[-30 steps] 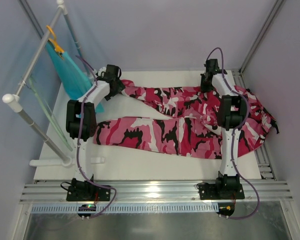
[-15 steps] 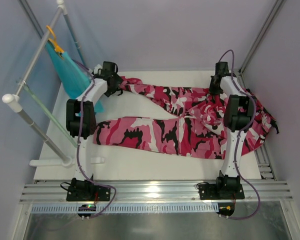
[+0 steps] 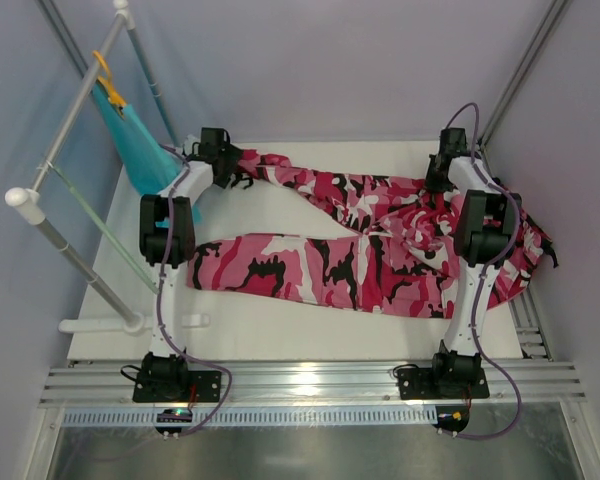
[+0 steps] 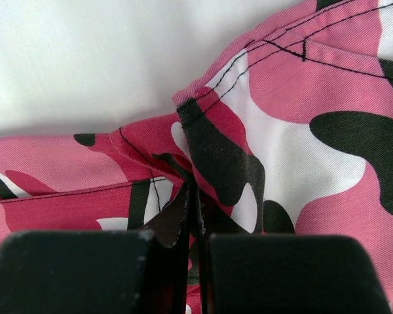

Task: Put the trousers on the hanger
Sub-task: Fold the trousers

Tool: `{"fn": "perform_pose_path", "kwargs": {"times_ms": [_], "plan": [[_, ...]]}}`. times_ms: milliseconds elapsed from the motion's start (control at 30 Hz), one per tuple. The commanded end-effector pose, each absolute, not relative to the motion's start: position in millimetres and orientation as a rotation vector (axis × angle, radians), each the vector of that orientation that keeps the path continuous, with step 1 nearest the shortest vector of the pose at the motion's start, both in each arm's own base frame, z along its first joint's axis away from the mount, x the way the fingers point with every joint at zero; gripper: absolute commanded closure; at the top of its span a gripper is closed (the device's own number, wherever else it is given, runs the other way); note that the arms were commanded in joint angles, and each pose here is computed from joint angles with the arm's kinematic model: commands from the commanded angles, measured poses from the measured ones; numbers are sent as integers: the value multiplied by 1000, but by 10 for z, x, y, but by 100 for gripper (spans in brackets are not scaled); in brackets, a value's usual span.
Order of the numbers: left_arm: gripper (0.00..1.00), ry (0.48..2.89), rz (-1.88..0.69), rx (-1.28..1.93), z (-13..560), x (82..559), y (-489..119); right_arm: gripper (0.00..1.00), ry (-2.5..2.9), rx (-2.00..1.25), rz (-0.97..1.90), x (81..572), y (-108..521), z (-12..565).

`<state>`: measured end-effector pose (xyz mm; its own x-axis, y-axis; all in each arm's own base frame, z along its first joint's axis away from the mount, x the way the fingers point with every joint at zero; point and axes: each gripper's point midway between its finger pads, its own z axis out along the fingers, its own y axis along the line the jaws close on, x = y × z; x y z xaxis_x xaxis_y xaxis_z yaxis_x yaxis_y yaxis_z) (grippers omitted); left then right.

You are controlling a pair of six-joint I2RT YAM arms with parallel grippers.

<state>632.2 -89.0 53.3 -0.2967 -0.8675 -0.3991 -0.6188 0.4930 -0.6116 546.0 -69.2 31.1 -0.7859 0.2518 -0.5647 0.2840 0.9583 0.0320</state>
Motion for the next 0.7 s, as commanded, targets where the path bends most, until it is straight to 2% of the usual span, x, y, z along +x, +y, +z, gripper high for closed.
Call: {"fn": "perform_pose_path", "kwargs": {"times_ms": [0, 133, 167, 200, 233, 267, 300, 333, 367, 467, 667], "plan": [[23, 1896, -584, -1225, 771, 6633, -893, 96, 2549, 387, -98, 5305, -799, 302], [35, 1873, -630, -1221, 787, 6712, -895, 96, 2555, 395, -85, 5303, -812, 275], [49, 1875, -641, -1211, 793, 6726, -905, 96, 2548, 392, -70, 5316, -800, 301], [57, 1874, -652, -1194, 847, 6747, -930, 96, 2547, 377, -48, 5321, -771, 309], [65, 1883, -657, -1183, 856, 6752, -945, 88, 2542, 335, 61, 5339, -622, 345], [79, 1898, -660, -1174, 859, 6742, -962, 83, 2527, 306, 107, 5357, -551, 394], [85, 1919, -652, -1158, 893, 6721, -979, 78, 2467, 271, 148, 5431, -491, 599], [90, 1926, -651, -1137, 958, 6705, -993, 67, 2451, 230, 186, 5430, -388, 651], [100, 1933, -648, -1120, 1013, 6684, -1020, 63, 2426, 172, 270, 5449, -222, 759], [100, 1981, -583, -1058, 1148, 6552, -1077, 52, 2353, 41, 366, 5511, 161, 1089], [100, 2114, -381, -984, 1341, 6132, -1092, 39, 2301, -112, 351, 5701, 514, 1264]]}}
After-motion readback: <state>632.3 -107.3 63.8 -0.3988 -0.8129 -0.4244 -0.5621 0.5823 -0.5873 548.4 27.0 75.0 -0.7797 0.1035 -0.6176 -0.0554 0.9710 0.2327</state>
